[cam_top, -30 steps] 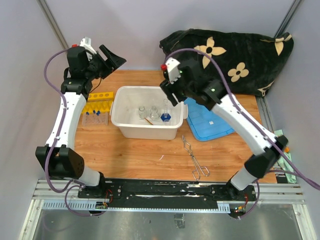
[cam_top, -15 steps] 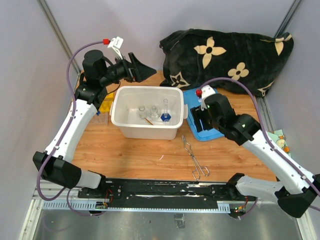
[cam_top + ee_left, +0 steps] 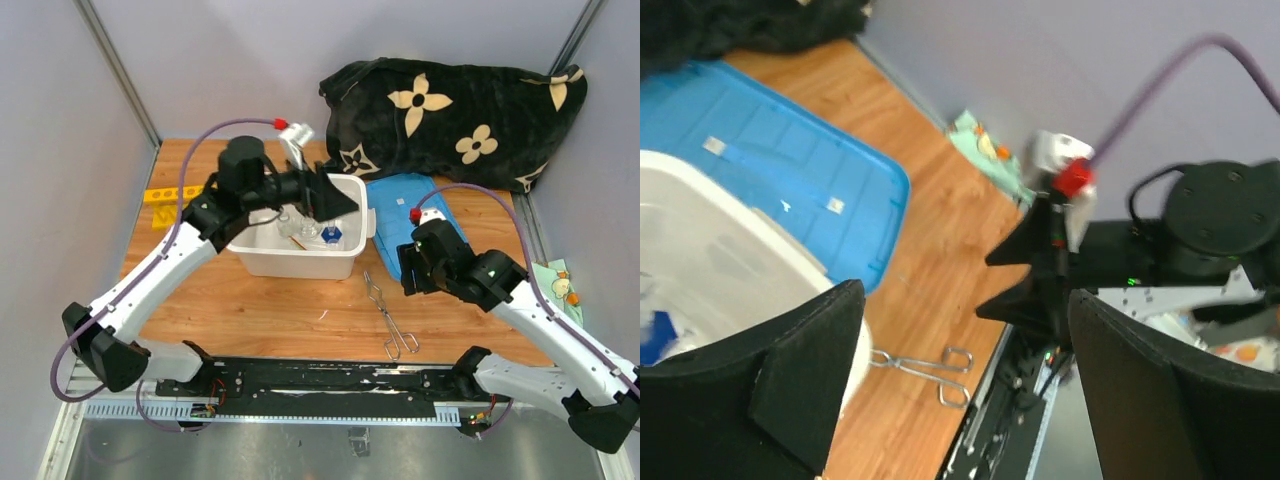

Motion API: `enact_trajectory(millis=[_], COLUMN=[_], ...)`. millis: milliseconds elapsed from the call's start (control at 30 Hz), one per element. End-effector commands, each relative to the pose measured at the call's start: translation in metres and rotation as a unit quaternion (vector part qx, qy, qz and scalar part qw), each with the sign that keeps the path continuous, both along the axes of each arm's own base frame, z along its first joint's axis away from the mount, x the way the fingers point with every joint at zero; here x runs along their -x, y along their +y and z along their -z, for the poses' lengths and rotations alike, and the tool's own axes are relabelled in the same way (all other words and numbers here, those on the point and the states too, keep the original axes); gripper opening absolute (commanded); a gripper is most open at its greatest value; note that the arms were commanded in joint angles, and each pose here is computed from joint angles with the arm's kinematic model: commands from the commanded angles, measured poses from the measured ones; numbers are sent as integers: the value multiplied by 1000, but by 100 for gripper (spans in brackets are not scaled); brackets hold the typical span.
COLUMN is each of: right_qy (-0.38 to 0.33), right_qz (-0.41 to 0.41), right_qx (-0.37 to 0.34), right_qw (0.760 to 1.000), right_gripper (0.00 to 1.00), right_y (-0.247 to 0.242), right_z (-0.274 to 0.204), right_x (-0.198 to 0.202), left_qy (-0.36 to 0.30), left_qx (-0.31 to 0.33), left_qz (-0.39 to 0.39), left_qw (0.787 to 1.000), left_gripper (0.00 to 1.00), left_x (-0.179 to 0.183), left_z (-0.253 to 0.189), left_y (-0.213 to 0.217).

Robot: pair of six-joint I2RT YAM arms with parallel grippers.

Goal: Organize the chemistry lab equipment
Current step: Adjust the chemistry item at the center of the board.

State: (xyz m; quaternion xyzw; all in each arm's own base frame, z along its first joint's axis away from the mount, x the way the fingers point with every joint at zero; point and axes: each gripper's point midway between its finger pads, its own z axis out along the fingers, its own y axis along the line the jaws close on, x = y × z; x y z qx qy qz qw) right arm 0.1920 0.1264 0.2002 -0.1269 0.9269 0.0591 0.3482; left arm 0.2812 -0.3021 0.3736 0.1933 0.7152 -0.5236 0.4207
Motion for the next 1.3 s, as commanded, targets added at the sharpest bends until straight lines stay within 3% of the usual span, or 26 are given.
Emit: enact_trajectory(millis=[0, 133, 200, 300, 567, 833, 1267], right_qy=[63, 46, 49, 28, -26, -34, 8], right_qz=[11, -3, -7, -9, -31, -66, -66], right_qx=[11, -4, -20, -43, -34, 31, 18], right_qw=[998, 999, 999, 999, 999, 997, 998], right_gripper=[61, 60, 60, 59, 58, 58, 52], right_y=[2, 9, 9, 6, 20, 42, 49], right_z=[41, 85, 110, 137, 127, 145, 189], right_x=[30, 47, 59, 68, 47, 26, 22], left_qy=[-66, -72, -54, -33, -9, -14, -8], left_qx=[-154, -161, -146, -108, -129, -137, -137], left_qz=[-7, 9, 15, -7, -33, -40, -73], left_qw=[986, 984, 988, 994, 991, 990, 988], left_gripper=[82, 54, 47, 57, 65, 69, 70], left_x=[50, 108, 131, 152, 158, 155, 153], left_z=[31, 67, 89, 97, 103, 103, 101], left_y=[-16, -34, -33, -20, -6, -4, 18])
